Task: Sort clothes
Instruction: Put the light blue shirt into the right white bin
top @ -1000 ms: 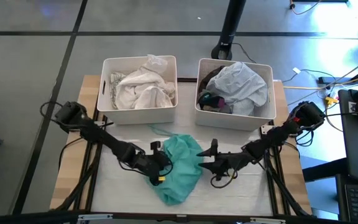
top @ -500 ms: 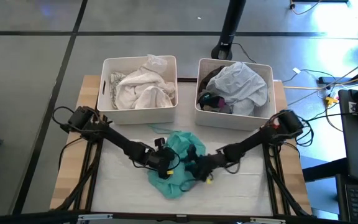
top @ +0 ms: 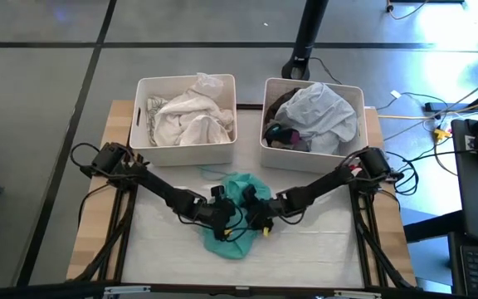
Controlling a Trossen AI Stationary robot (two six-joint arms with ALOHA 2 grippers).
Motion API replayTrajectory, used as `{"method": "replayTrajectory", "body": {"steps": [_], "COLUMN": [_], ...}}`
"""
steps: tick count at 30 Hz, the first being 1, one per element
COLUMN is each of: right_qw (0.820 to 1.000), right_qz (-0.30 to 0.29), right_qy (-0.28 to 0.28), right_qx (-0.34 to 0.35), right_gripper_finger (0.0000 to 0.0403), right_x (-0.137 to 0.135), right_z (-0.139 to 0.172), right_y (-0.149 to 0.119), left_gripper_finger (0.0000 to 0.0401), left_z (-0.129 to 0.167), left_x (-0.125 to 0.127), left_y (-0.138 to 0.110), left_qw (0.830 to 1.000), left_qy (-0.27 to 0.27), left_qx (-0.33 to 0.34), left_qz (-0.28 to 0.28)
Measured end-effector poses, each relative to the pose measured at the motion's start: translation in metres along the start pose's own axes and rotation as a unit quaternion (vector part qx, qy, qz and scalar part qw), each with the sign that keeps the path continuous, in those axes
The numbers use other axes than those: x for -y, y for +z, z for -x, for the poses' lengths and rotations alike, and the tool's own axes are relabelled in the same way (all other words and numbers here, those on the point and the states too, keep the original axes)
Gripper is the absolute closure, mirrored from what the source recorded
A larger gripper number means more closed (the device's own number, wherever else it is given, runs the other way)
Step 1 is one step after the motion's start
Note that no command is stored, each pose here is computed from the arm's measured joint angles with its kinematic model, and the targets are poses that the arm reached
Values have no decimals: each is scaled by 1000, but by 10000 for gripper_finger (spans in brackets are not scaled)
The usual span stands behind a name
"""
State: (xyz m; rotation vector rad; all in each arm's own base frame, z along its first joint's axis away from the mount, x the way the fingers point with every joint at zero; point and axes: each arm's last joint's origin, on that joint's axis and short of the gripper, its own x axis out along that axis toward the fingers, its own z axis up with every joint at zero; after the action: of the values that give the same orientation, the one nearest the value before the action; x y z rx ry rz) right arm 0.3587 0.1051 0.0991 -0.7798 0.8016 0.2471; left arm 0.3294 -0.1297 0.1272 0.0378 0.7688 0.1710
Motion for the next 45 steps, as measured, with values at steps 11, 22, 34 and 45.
{"method": "replayTrajectory", "body": {"steps": [11, 22, 34, 45], "right_qw": [999, 988, 969, 921], "right_qz": [42, 123, 146, 121], "right_qy": [-8, -89, -197, -369], "right_qx": [-6, -14, -10, -17], "right_gripper_finger": [364, 382, 382, 382], "right_x": [-3, -7, 22, 75], "right_z": [0, 44, 138, 254], "right_y": [0, 26, 45, 31], "left_gripper_finger": [326, 235, 232, 232], "left_z": [-2, 24, 92, 91], "left_x": [-3, -14, -5, -2], "left_y": [3, 13, 26, 15], "left_qw": [998, 996, 998, 998], "left_qy": [-3, -9, 27, 38], "left_qx": [7, -48, 32, 28], "left_qz": [56, 69, 51, 47]}}
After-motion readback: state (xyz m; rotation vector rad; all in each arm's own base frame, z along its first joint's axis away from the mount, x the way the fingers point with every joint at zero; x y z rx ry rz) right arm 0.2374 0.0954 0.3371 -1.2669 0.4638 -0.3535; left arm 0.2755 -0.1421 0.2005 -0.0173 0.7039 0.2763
